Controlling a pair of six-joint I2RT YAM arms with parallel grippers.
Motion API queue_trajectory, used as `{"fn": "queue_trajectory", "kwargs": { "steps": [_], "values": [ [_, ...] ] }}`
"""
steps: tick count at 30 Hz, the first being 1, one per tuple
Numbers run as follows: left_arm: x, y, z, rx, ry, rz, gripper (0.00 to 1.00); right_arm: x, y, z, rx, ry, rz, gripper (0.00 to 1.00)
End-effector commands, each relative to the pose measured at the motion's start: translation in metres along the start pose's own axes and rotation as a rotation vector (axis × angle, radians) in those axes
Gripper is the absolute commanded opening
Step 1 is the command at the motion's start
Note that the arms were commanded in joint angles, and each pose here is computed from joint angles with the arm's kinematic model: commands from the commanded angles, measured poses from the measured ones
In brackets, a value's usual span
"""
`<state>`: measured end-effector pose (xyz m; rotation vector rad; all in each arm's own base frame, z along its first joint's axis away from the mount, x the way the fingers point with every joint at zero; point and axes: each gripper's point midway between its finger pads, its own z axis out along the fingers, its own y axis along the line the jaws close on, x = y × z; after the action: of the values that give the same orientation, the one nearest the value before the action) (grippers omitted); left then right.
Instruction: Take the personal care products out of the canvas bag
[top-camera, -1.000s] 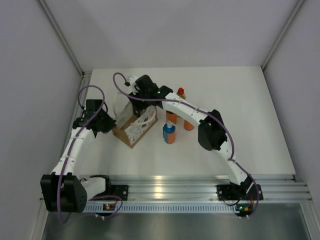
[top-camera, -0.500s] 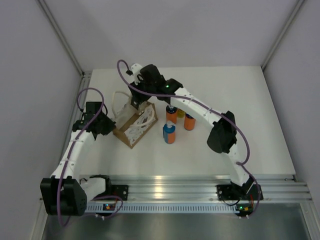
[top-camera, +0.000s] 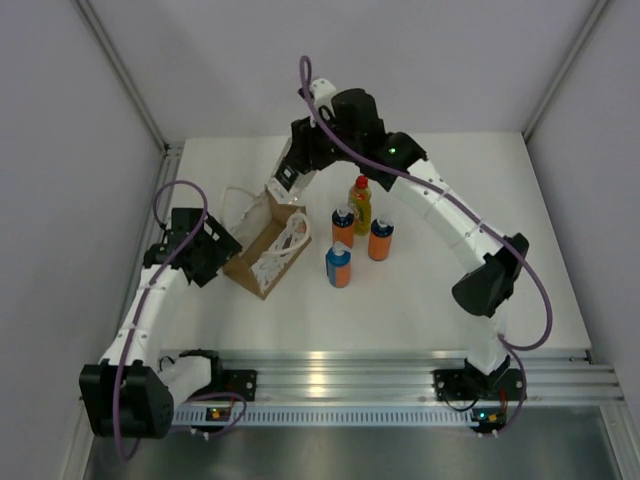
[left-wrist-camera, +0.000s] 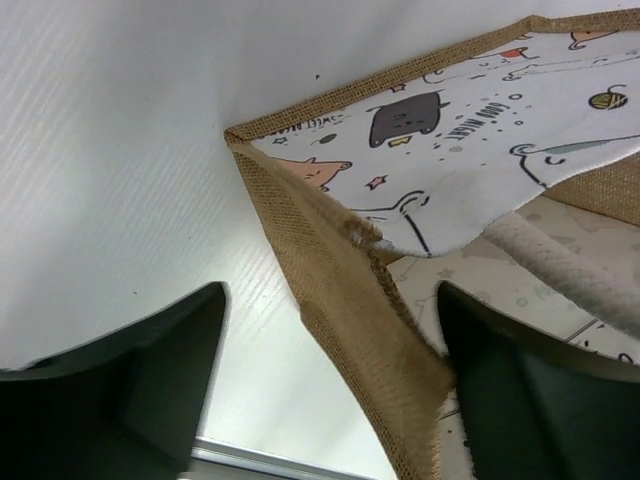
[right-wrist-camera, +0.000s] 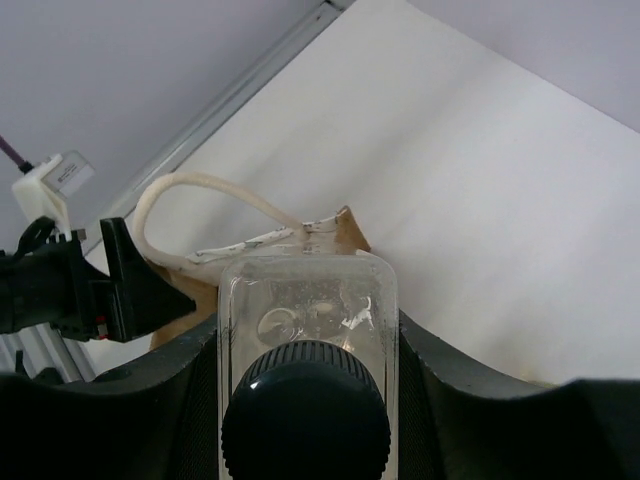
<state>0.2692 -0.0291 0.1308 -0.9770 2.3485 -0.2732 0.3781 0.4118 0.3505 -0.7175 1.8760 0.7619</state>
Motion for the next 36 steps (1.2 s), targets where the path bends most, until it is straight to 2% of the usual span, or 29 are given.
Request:
{"fn": "queue_trajectory", "kwargs": {
  "steps": [1,8,17,25,29,36],
  "values": [
    [-0.011,-0.007,-0.013,0.025,-0.039,0.012,0.98,-0.099,0.006,-0.079,-0.045,-0.294,0.057,0.0],
    [-0.018,-0.018,-0.029,0.072,-0.055,0.022,0.98,-0.1,-0.049,-0.122,0.016,-0.315,0.264,0.0],
    [-0.034,-0.036,-0.069,0.14,-0.098,0.032,0.98,-0.076,-0.12,-0.173,0.198,-0.32,0.365,0.0],
    [-0.045,-0.047,-0.101,0.193,-0.143,0.068,0.98,-0.031,-0.169,-0.213,0.366,-0.267,0.36,0.0],
    [-0.046,-0.047,-0.111,0.205,-0.158,0.086,0.98,-0.005,-0.196,-0.23,0.515,-0.241,0.321,0.0],
    [-0.055,-0.051,-0.139,0.233,-0.205,0.149,0.98,0.049,-0.228,-0.231,0.662,-0.131,0.24,0.0]
  ]
}}
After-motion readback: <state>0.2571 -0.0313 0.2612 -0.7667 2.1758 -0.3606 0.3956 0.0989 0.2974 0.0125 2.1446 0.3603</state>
